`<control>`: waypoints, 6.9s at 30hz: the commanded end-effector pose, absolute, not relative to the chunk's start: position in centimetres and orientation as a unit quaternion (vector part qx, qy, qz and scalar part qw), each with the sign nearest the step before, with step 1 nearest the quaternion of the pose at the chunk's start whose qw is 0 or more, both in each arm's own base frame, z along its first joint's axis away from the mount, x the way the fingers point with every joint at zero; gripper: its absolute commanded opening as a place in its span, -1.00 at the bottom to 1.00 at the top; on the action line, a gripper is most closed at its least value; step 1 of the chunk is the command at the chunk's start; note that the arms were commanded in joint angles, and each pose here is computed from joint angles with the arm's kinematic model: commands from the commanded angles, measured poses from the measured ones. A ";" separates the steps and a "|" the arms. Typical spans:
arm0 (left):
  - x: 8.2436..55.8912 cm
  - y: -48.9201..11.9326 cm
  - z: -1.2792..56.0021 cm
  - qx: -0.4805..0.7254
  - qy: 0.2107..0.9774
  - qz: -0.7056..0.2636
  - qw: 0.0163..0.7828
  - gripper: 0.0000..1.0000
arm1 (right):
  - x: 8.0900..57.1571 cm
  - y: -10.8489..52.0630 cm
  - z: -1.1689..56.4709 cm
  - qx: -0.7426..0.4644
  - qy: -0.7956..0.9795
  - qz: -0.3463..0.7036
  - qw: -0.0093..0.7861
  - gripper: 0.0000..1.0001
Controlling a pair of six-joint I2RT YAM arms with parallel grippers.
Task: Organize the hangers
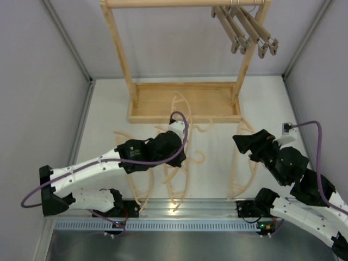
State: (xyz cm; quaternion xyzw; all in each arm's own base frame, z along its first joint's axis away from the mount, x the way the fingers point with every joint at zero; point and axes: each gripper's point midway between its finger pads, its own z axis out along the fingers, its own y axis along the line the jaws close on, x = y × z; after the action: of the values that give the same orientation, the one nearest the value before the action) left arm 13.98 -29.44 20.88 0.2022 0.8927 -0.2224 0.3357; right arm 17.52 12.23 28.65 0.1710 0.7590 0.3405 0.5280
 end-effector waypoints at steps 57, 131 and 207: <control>41.2 -30.1 50.9 -0.002 0.615 -0.614 0.495 -1.00 | 16.5 11.9 28.9 0.155 0.783 0.325 0.507 0.57; 9.7 -30.0 3.6 0.207 0.946 -0.040 0.247 0.18 | 15.7 9.8 27.0 0.160 0.779 0.311 0.520 0.62; 10.5 -30.2 24.6 0.146 0.844 -0.382 0.347 -1.00 | 15.3 8.9 26.8 0.173 0.779 0.307 0.518 0.61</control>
State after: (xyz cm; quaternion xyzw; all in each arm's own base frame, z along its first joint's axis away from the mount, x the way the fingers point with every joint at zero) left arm 9.23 -30.66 21.02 0.1570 0.8690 -0.3488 0.3140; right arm 15.38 9.34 25.89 0.1674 0.7838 0.3072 0.5131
